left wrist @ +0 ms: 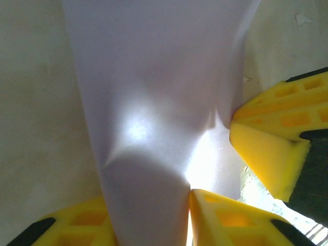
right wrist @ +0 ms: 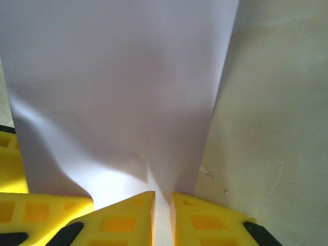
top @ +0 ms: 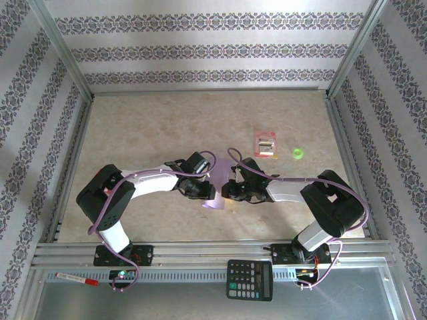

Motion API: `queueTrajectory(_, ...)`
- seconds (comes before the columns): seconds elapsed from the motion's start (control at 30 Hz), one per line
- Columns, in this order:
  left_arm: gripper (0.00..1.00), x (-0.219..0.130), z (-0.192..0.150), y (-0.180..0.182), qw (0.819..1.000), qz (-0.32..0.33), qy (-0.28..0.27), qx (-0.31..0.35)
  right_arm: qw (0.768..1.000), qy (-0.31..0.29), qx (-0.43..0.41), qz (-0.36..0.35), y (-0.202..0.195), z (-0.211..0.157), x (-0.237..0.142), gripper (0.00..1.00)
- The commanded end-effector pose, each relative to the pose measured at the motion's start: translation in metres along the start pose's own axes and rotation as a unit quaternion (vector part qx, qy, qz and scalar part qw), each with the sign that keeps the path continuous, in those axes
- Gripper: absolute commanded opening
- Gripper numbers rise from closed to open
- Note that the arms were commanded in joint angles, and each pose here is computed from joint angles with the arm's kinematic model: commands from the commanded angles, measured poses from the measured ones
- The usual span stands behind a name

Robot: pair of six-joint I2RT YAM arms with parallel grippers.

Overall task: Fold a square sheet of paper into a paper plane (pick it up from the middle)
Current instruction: First fold in half a square sheet of paper at the center of the table.

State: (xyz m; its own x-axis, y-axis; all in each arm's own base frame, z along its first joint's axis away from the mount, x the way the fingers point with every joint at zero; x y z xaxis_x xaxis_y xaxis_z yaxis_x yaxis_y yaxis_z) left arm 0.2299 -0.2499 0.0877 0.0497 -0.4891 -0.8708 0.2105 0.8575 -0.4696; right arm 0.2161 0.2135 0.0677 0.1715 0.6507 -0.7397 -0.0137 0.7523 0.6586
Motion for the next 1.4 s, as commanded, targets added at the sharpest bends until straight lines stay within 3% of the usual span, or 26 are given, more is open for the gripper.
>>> queueTrajectory(0.0, 0.31, 0.002, -0.006, 0.002, 1.0, 0.016, 0.012, 0.002, 1.0, 0.002, -0.009, -0.022, -0.004, 0.0, 0.003, 0.18)
queueTrajectory(0.3, 0.24, 0.007, -0.008, 0.004, 1.0, 0.01, 0.016, -0.005, 1.0, -0.016, -0.018, -0.003, -0.002, 0.011, -0.021, 0.21)
queueTrajectory(0.87, 0.25, 0.008, -0.011, 0.007, 0.999, 0.006, 0.029, -0.014, 0.996, -0.077, -0.024, -0.024, -0.012, 0.05, -0.067, 0.29)
queueTrajectory(1.03, 0.25, 0.01, -0.013, 0.008, 0.999, 0.004, 0.04, -0.019, 0.996, -0.088, -0.026, -0.013, -0.003, 0.068, -0.058, 0.3)
queueTrajectory(1.37, 0.23, 0.017, -0.015, 0.012, 0.998, 0.001, 0.053, -0.029, 0.997, -0.068, -0.042, -0.007, 0.01, 0.099, -0.02, 0.22)
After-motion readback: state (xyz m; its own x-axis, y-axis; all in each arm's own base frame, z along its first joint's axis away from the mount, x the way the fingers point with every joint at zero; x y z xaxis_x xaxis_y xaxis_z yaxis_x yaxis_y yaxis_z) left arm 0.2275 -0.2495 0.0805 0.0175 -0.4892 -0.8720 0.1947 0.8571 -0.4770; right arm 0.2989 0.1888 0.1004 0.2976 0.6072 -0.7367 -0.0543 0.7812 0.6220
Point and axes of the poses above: each hand's point on the last joint's axis, 136 mm out from that joint toward the fingers, its own x axis out along the fingers, its own y axis along the line the jaws close on, z = x × y, the point moved 7 cm from there along -x, back along the fingers, and after that the axes turned 2 degrees about x, right-handed, at the moved point
